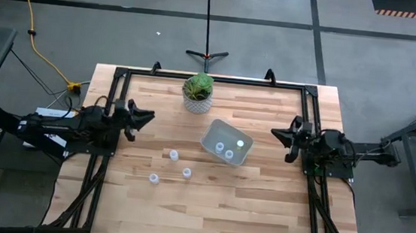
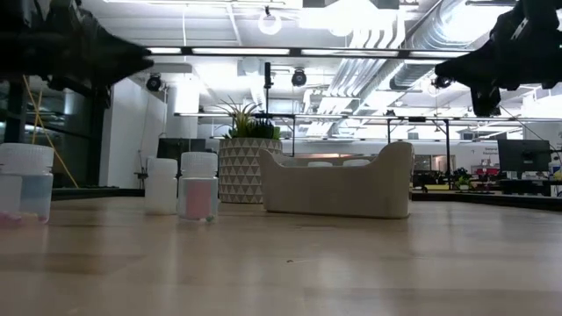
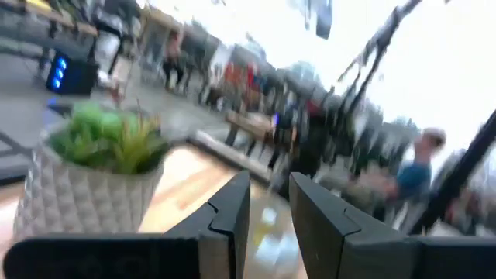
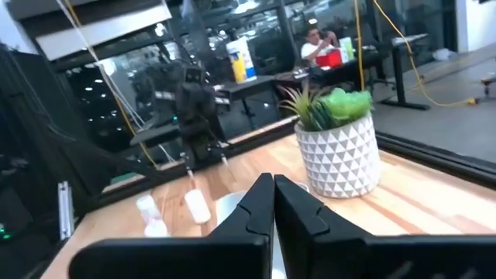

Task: Pick and place pill bottles into a basket
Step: Put the white pill bottle into the white bin

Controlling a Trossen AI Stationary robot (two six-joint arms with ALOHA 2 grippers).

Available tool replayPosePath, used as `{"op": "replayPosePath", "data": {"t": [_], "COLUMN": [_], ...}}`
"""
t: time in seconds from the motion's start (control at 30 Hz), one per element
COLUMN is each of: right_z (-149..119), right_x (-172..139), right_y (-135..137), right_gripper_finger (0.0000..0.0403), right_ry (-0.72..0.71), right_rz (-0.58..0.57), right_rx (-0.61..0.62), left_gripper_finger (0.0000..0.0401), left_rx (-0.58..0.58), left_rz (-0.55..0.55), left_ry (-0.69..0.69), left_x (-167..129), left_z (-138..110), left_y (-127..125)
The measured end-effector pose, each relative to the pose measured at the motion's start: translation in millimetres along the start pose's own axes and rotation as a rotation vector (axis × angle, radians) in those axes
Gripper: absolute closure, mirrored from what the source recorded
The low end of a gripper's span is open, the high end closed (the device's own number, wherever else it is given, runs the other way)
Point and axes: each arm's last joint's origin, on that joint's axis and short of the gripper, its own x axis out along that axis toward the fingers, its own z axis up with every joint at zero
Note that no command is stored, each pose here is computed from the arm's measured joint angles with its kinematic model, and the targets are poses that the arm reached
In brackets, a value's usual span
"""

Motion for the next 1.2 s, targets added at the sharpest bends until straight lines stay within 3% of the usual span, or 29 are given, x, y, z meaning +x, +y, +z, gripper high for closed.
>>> {"op": "replayPosePath", "data": {"t": [0.13,0.23,0.47,0.67,0.87,1.0,1.2], "right_z": [0.3,0.2,0.2,0.3,0.3,0.2,0.7], "right_x": [0.0,-0.1,-0.1,-0.1,0.0,0.0,-0.1], "right_y": [-0.4,-1.0,-1.1,-1.1,-1.2,-1.2,-1.1], "right_gripper_finger": [0.0397,0.0399,0.0398,0.0401,0.0399,0.0402,0.0401], "right_ry": [-0.006,-0.009,-0.010,-0.011,-0.011,-0.011,-0.012], "right_rz": [-0.015,-0.034,-0.036,-0.036,-0.040,-0.040,-0.039], "right_rx": [0.005,0.001,0.007,0.034,0.031,0.029,0.027], "left_gripper_finger": [0.0272,0.0261,0.0193,0.0197,0.0205,0.0205,0.0205], "left_rx": [-0.067,-0.077,-0.051,0.009,0.044,0.161,0.179], "left_rz": [-0.026,-0.038,-0.185,-0.222,-0.256,-0.179,-0.083], "left_ry": [-0.161,-0.190,-0.095,0.062,0.088,0.225,0.537], "left_x": [-1.1,-1.6,8.4,34.0,61.4,75.4,95.7], "left_z": [15.3,22.0,51.7,93.4,128.8,121.9,82.0], "left_y": [-4.9,-7.6,-28.9,-57.7,-82.7,-83.3,-73.4]}}
